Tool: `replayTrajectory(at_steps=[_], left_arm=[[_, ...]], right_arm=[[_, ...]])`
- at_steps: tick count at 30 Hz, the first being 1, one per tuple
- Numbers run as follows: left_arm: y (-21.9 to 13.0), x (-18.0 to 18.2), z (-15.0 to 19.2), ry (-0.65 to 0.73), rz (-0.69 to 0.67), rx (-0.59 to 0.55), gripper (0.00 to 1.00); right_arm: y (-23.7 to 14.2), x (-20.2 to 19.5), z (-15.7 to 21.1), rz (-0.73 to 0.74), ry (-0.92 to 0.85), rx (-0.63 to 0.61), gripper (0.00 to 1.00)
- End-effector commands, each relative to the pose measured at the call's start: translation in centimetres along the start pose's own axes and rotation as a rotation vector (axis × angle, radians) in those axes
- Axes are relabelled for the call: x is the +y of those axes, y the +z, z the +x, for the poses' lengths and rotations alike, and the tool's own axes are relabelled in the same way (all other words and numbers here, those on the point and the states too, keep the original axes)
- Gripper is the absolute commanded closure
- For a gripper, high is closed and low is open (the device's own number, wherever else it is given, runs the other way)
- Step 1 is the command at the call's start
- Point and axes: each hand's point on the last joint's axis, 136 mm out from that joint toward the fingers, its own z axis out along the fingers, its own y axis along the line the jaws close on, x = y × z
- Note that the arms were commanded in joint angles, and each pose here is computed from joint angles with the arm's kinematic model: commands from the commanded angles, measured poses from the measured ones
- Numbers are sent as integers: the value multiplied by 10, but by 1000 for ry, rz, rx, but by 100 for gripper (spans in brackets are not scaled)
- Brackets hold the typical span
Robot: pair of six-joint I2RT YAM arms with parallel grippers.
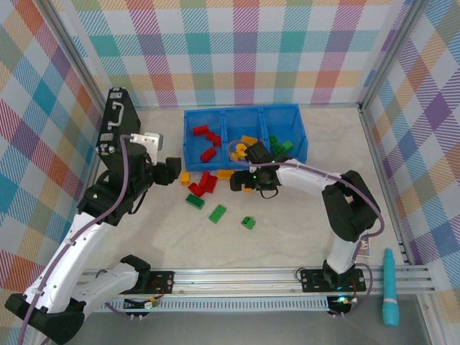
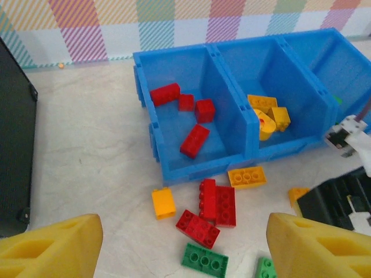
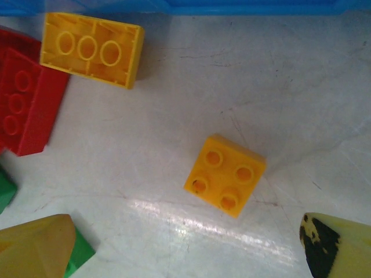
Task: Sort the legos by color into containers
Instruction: Pick up the lego from the center of the table.
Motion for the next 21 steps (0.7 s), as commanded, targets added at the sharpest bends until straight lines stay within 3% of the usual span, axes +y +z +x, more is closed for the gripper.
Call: replayTrajectory(at_steps=[1,7,16,21], left_arm=[[-10,-4,-2,24,39,-34,25],[-21,-7,-2,19,70,-62,23],[-33,-9,-3,33,79,-106,20],[-36,-10,-2,45,78,-112,19]], right_arm=[[4,3,-9,38,20,-27,1],[18,-2,-9,109,31,5,3],[32,-5,-3,159,7,33,23],[37,-9,-3,189,5,55,40]])
